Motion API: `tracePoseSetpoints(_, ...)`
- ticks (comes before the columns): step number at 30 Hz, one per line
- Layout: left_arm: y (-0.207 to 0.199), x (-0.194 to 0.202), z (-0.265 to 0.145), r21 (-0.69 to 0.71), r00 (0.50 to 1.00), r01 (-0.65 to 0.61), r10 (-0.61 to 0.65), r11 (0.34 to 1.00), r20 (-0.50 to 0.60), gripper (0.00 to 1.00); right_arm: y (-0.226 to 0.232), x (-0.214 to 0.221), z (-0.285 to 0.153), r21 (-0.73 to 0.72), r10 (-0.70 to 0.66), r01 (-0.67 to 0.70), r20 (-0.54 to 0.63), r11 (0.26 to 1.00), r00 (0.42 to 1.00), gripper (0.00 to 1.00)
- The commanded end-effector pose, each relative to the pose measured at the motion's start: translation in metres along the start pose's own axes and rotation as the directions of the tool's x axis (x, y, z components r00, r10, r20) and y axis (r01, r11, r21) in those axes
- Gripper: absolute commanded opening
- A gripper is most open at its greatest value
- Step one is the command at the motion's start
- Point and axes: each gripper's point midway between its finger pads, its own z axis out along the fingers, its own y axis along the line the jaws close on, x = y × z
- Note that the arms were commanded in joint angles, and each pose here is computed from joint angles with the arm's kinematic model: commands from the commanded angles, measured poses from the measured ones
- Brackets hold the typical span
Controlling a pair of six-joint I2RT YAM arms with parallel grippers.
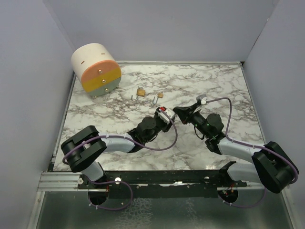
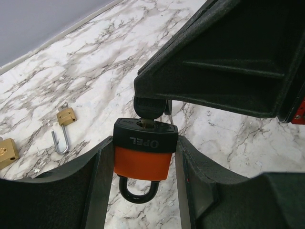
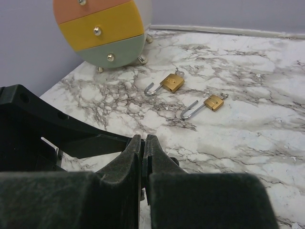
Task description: Unlock with the key
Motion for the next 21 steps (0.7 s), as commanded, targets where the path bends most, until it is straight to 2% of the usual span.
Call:
tracePoseSetpoints(1,0.026,-0.09,0.009,-0.091,0.975,0.097,-0.076,0.991,0.211,0.0,0.021,0.039,-0.011,-0.08,0.068,-0.084,-0.183,0.993,0.981,0.01)
tracePoseSetpoints(4,0.02,-0.087,0.008,-0.057,0.976,0.104,-0.091,0.993,0.2,0.0,0.022,0.036,-0.011,-0.066,0.102,-0.115,-0.178,0.991,0.979,0.01)
tracePoseSetpoints(12,0.004,-0.06,-0.005,0.028,0.982,0.134,-0.136,0.991,0.133,0.0,0.019,0.016,-0.007,-0.029,0.119,-0.124,-0.136,0.992,0.984,0.14)
tracePoseSetpoints(18,0.003,-0.041,-0.016,0.033,0.984,0.146,-0.149,0.989,0.097,0.0,0.021,0.001,-0.001,-0.032,0.11,-0.114,-0.103,0.993,0.989,0.25)
tracePoseSetpoints(21,0.002,-0.036,-0.02,0.037,0.985,0.146,-0.148,0.989,0.087,0.0,0.021,-0.009,0.001,-0.03,0.102,-0.105,-0.081,0.994,0.991,0.27)
